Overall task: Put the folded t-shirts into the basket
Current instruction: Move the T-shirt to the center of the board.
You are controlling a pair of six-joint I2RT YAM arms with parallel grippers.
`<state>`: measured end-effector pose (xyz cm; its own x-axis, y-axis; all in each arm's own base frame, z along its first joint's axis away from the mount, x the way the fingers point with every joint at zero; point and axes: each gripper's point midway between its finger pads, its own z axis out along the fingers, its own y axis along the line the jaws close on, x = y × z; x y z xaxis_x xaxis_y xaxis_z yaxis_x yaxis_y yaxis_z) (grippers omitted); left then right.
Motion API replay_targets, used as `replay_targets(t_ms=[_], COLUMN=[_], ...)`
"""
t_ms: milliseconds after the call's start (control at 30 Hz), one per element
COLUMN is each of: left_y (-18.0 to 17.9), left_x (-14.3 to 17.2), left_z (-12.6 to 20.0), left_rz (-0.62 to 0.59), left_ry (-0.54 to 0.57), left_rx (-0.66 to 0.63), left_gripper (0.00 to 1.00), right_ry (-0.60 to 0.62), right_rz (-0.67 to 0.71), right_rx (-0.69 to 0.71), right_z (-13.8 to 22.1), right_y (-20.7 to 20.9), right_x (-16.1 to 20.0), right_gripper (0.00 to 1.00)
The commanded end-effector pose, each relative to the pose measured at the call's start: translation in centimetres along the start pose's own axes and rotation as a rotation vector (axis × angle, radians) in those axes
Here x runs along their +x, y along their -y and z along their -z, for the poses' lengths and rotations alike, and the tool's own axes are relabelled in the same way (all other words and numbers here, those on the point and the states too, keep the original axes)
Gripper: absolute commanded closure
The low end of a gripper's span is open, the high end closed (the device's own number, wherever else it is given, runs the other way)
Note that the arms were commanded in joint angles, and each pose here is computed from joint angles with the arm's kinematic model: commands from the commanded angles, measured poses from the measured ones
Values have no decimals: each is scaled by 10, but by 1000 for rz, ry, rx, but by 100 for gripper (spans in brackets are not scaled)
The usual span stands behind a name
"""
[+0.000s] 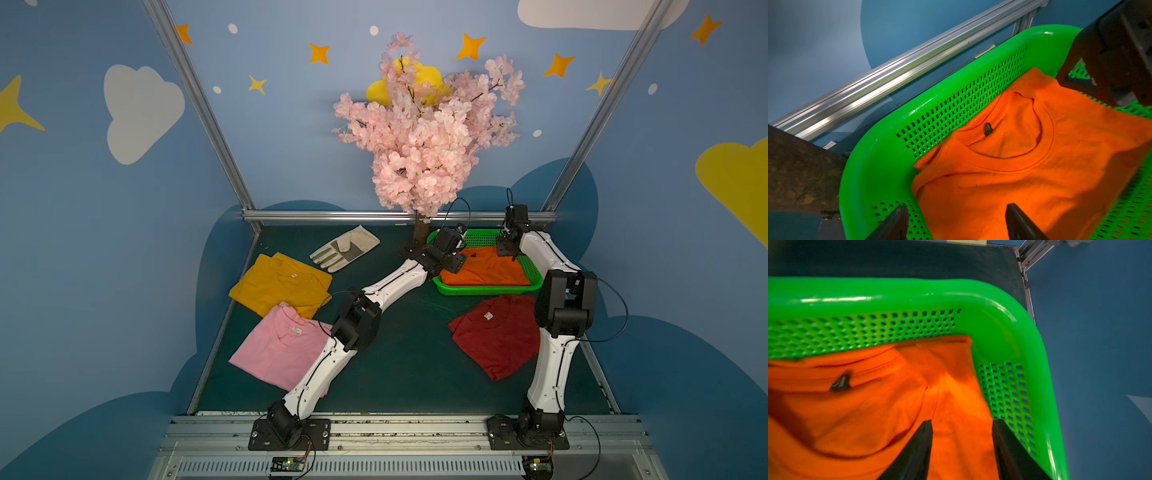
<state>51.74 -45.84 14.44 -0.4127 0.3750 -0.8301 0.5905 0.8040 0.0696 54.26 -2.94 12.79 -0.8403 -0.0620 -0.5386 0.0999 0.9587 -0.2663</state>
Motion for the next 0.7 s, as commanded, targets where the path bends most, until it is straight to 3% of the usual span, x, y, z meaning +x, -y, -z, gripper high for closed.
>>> replay_targets(t_ms=[0,200,400,667], left_y=[10,31,36,29], left_x=[-27,-4,37,117], left_z=[53,116,174,215], left_rz=[39,127,247,343], left_ry=[10,13,46,-6], left_rx=[84,253,386,383], left_gripper=[21,21,21,21], right_ry=[-2,-29,-70,-215], right_rz=[-24,-64,-42,-68], right_rx=[-19,-129,-327,-491], right_z=[51,104,140,148], right_y=[3,-23,-90,-140], right_x=[11,69,147,256], right_gripper=[46,38,31,21])
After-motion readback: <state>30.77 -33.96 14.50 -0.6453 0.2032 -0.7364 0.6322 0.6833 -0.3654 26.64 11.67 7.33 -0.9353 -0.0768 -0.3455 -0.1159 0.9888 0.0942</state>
